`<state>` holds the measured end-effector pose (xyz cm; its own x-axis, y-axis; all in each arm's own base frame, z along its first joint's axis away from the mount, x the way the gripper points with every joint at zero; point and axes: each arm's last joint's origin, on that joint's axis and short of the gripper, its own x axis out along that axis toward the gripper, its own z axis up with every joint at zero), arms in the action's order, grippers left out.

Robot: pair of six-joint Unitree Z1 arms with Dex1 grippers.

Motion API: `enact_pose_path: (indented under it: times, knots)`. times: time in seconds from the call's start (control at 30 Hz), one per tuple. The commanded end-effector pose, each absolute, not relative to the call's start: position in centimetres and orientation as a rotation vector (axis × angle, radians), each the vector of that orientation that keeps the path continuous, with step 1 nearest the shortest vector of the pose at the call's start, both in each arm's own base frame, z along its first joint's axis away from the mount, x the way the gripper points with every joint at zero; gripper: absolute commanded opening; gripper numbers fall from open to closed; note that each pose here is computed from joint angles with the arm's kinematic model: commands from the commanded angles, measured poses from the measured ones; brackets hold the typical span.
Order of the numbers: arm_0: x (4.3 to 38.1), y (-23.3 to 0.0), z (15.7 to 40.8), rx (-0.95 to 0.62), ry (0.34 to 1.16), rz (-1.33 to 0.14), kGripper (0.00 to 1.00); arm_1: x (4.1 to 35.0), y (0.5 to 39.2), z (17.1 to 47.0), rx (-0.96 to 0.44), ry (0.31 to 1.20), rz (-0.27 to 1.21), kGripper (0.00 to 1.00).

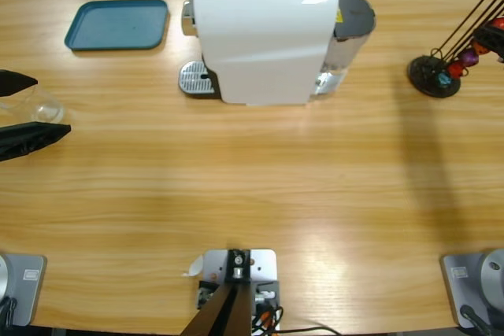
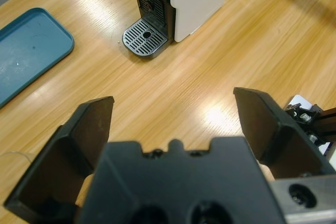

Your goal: Pour coffee

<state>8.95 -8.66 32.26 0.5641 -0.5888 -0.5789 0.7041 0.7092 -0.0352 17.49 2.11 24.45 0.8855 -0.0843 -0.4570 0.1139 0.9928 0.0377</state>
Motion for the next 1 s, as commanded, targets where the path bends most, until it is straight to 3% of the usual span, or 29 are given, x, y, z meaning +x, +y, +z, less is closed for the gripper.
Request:
enact_pose_path:
  times: [0.03,0.1,0.2,0.27,0.4,0.47,0.9,1.0]
  knots:
    - [8.50,-8.04,31.06,0.231,0.627,-0.747,0.991,17.82,1.55,23.12,0.058,0.522,-0.126,0.623]
    - [8.51,-8.05,31.02,0.232,0.629,-0.747,0.991,17.85,1.42,23.03,0.064,0.518,-0.126,0.500]
    - [8.53,-8.07,31.02,0.232,0.629,-0.747,0.991,18.02,1.38,22.98,0.068,0.513,-0.125,0.493]
    - [8.51,-8.05,31.04,0.229,0.628,-0.747,0.991,18.15,1.31,22.93,0.075,0.511,-0.119,0.391]
    - [8.43,-7.98,30.91,0.226,0.631,-0.745,0.991,18.20,1.31,22.85,0.078,0.513,-0.107,0.370]
    - [8.41,-7.95,30.90,0.223,0.632,-0.744,0.991,18.21,1.33,22.86,0.072,0.512,-0.103,0.260]
    - [8.23,-7.79,30.79,0.218,0.631,-0.743,0.991,18.22,1.25,22.67,0.070,0.521,-0.110,0.254]
    - [8.22,-7.78,30.76,0.217,0.633,-0.742,0.991,18.20,1.18,22.70,0.066,0.518,-0.115,0.138]
